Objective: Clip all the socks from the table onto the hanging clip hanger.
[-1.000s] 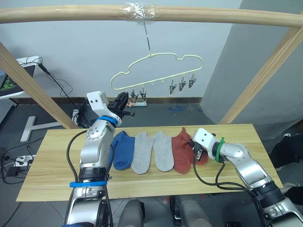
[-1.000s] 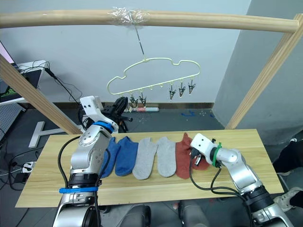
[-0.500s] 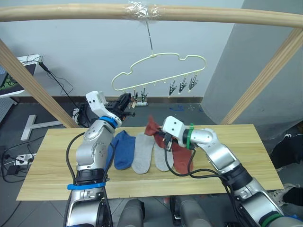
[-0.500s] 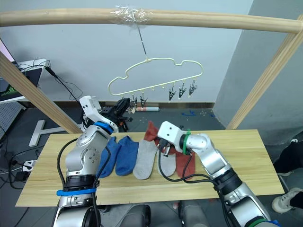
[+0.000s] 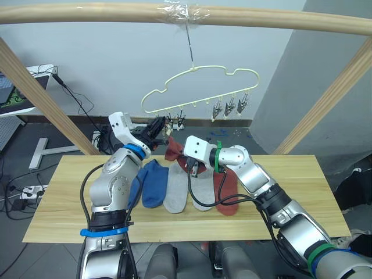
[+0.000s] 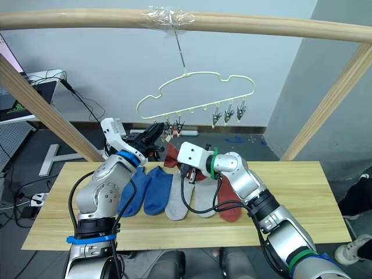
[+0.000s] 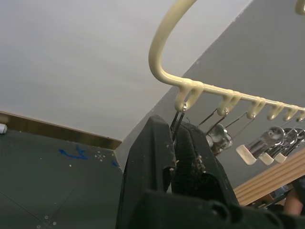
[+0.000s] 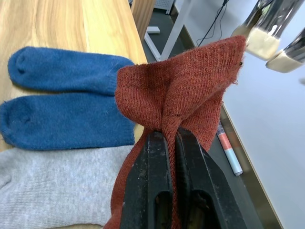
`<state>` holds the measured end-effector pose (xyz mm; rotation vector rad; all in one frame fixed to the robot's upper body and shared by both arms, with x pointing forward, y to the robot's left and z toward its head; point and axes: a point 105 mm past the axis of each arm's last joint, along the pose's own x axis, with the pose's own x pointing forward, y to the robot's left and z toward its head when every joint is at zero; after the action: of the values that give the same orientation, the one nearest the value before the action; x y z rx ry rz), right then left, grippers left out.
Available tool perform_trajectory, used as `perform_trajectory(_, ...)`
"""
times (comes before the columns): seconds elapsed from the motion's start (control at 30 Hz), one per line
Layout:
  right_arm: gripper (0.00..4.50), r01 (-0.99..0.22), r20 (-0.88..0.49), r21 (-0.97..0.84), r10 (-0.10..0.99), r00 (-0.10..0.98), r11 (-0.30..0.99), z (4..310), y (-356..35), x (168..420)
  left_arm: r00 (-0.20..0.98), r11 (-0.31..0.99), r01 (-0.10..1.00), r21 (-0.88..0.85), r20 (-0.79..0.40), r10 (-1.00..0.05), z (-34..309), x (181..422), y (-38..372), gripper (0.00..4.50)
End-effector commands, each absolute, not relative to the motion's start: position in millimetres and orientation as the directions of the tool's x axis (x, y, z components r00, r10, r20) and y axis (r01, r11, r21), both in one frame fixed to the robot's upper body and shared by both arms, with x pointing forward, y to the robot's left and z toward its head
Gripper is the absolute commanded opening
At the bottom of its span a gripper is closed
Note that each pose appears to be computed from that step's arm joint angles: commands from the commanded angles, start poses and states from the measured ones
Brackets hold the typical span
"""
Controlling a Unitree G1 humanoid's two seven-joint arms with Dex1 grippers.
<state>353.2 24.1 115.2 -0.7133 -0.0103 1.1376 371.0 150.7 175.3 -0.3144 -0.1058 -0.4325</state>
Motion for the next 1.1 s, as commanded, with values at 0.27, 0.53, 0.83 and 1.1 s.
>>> perform_trajectory(0.27, 0.03, -0.779, -0.276, -0.590, 0.854, 0.441, 0.211, 140, 35, 355, 0.883, 0.842, 0.466, -0.271, 0.203, -0.423, 187, 366, 146, 0.02)
perform_trajectory(0.53, 0.03, -0.769, -0.272, -0.604, 0.851, 0.449, 0.212, 141, 36, 358, 0.876, 0.833, 0.481, -0.273, 0.201, -0.439, 187, 365, 142, 0.02)
perform_trajectory(0.83, 0.03, -0.721, -0.202, -0.636, 0.843, 0.499, 0.275, 157, 37, 368, 0.866, 0.820, 0.500, -0.279, 0.189, -0.464, 185, 362, 138, 0.02)
perform_trajectory(1.1, 0.03, -0.710, -0.180, -0.642, 0.843, 0.507, 0.290, 162, 37, 370, 0.866, 0.819, 0.500, -0.281, 0.185, -0.465, 185, 362, 138, 0.02)
